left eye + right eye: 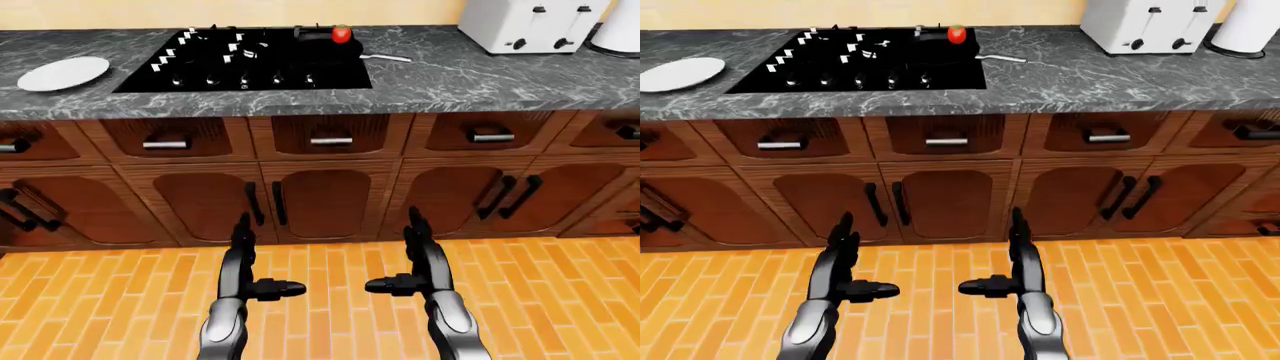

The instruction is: Pick the tomato from the pan and place it on the plate.

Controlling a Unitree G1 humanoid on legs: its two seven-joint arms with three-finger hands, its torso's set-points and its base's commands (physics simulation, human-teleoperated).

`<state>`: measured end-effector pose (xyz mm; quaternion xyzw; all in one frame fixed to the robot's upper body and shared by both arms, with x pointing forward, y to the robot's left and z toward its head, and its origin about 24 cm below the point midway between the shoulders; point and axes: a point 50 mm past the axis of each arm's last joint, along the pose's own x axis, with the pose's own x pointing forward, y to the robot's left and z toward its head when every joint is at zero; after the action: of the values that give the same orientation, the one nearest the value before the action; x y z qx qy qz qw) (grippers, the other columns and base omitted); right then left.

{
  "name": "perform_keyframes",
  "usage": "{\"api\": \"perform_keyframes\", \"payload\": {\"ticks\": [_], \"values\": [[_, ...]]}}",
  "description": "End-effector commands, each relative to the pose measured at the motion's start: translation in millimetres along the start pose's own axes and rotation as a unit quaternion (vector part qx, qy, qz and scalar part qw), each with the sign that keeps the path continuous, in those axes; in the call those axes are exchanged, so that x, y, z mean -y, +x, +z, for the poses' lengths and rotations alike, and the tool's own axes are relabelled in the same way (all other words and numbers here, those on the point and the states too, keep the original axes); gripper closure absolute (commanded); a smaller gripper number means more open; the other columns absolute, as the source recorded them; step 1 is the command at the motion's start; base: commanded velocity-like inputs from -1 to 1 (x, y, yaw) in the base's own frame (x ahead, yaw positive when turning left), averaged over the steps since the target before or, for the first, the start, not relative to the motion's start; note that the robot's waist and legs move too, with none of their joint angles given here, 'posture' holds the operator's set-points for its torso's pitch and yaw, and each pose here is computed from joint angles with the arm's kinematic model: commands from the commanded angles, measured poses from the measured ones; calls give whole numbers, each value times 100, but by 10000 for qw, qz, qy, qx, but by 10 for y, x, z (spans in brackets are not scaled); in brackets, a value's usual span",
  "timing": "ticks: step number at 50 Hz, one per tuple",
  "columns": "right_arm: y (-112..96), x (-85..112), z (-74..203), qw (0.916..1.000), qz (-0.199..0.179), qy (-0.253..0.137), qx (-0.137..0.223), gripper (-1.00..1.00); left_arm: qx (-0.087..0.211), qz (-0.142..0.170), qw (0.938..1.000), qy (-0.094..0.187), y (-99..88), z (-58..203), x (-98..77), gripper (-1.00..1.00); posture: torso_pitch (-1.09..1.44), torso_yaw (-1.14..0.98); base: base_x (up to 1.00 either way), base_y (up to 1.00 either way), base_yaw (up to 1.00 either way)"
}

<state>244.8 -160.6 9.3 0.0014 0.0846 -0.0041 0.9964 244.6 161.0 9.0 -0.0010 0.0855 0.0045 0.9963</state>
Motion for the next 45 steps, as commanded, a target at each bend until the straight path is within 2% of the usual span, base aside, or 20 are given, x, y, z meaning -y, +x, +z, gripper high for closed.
{"api": "perform_keyframes", "payload": {"ticks": [1, 9, 10, 18, 19, 21, 22, 23, 24, 27, 29, 32, 36, 39, 43, 45], "values": [[70, -30, 394, 9954, -141, -171, 930, -100, 842, -26, 9964, -35, 70, 324, 3, -100, 0, 0, 0, 0, 0], [19, -45, 396, 9964, -34, -115, 835, -100, 777, 25, 9969, -151, 98, 310, -13, -100, 0, 0, 0, 0, 0], [23, -63, 393, 9965, 73, -35, 832, -100, 774, 23, 9969, -149, 102, 307, -13, -100, 0, 0, 0, 0, 0], [5, -38, 422, 9956, -12, 2, 932, -100, 764, 20, 9969, -161, 124, 300, -25, -100, 0, 0, 0, 0, 0], [2, -30, 423, 9957, -17, 19, 925, -100, 758, 25, 9970, -163, 128, 299, -28, -100, 0, 0, 0, 0, 0], [-24, 1, 438, 9957, -45, 174, 909, -100, 549, -17, 9982, -237, 156, 276, -49, -100, 0, 0, 0, 0, 0], [-22, 33, 448, 9955, -103, 171, 923, -100, 595, -44, 9979, -269, 146, 308, -63, -100, 0, 0, 0, 0, 0], [19, 83, 468, 9953, -128, 220, 929, -100, 664, 36, 9977, -147, 151, 341, -85, -100, 0, 0, 0, 0, 0], [58, 110, 510, 9955, -138, 232, 911, -100, 629, 54, 9978, -211, 162, 353, -102, -100, 0, 0, 0, 0, 0], [183, 181, 801, 9960, -327, -77, 827, -100, 552, -132, 9970, -517, 254, 647, -88, -100, 0, 0, 0, 0, 0], [261, 251, 992, 9952, -343, 53, 913, -100, 554, -19, 9981, -271, 359, 797, -69, -100, 0, 0, 0, 0, 0], [353, 334, 1315, 9939, -322, -188, 1034, -100, 612, -2, 9980, -158, 513, 1062, -23, -100, 0, 0, 0, 0, 0], [380, 464, 1794, 9927, -256, -174, 1164, -100, 648, -37, 9977, -208, 674, 1458, -9, -100, 0, 0, 0, 0, 0], [430, 532, 2050, 9920, -251, -290, 1204, -100, 612, 20, 9978, -265, 827, 1706, -25, -100, 0, 0, 0, 0, 0], [453, 565, 2453, 9900, -232, -512, 1294, -100, 735, 215, 9970, -72, 954, 1961, -60, -100, 0, 0, 0, 0, 0], [483, 573, 2547, 9897, -210, -540, 1307, -100, 785, 246, 9966, -3, 1001, 2046, -63, -100, 0, 0, 0, 0, 0]]}}
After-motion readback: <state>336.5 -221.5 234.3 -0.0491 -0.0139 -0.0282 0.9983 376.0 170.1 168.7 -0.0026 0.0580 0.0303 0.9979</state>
